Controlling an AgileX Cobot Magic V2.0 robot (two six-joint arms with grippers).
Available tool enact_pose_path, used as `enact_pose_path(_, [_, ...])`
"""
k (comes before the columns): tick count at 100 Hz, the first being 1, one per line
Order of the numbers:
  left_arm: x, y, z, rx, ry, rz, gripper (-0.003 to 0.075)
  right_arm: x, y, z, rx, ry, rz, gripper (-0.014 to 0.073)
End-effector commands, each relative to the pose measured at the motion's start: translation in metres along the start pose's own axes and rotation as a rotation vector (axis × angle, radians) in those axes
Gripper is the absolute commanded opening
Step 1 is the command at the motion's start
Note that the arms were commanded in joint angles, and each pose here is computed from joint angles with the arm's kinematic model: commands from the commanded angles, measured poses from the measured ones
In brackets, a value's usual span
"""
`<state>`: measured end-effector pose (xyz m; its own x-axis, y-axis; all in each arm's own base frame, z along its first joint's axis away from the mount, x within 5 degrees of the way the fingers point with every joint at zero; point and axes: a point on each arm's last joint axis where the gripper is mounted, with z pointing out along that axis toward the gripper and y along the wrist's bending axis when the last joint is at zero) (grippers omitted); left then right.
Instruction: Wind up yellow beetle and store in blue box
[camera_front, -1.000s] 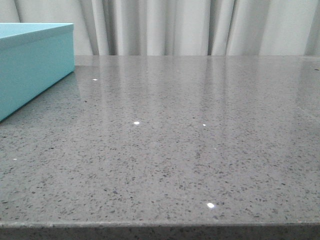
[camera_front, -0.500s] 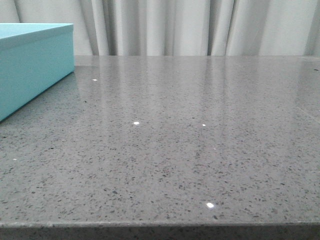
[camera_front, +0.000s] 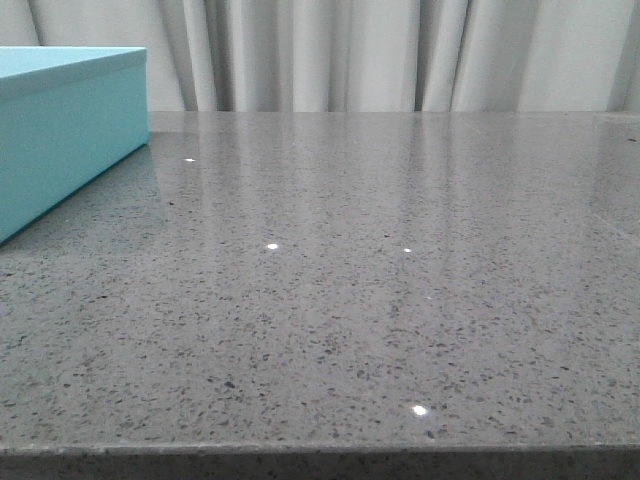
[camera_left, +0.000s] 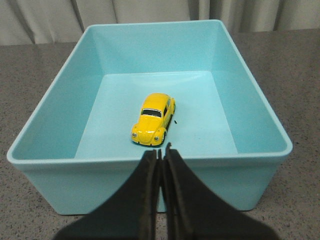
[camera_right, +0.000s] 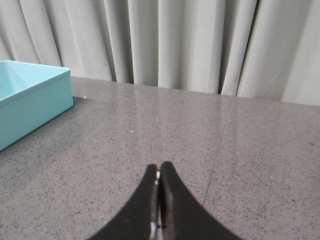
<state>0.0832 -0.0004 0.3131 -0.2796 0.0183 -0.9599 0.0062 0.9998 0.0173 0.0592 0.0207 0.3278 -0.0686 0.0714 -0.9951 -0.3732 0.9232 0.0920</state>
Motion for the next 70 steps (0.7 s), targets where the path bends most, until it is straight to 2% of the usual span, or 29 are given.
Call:
enact_pose_path(1, [-0.006, 0.0, -0.009, -0.009, -0.129, -0.013, -0.002, -0.007, 0.002, -0.006, -0.034, -0.113, -0.034, -0.0068])
enact_pose_path(25, [0.012, -0.002, -0.023, -0.01, -0.183, -0.011, -0.002, 0.003, 0.0, -0.02, -0.042, -0.173, -0.03, -0.0068])
enact_pose_path(70, [0.012, -0.002, -0.025, -0.009, -0.191, -0.01, -0.002, 0.003, 0.0, -0.02, -0.043, -0.176, -0.03, -0.0068])
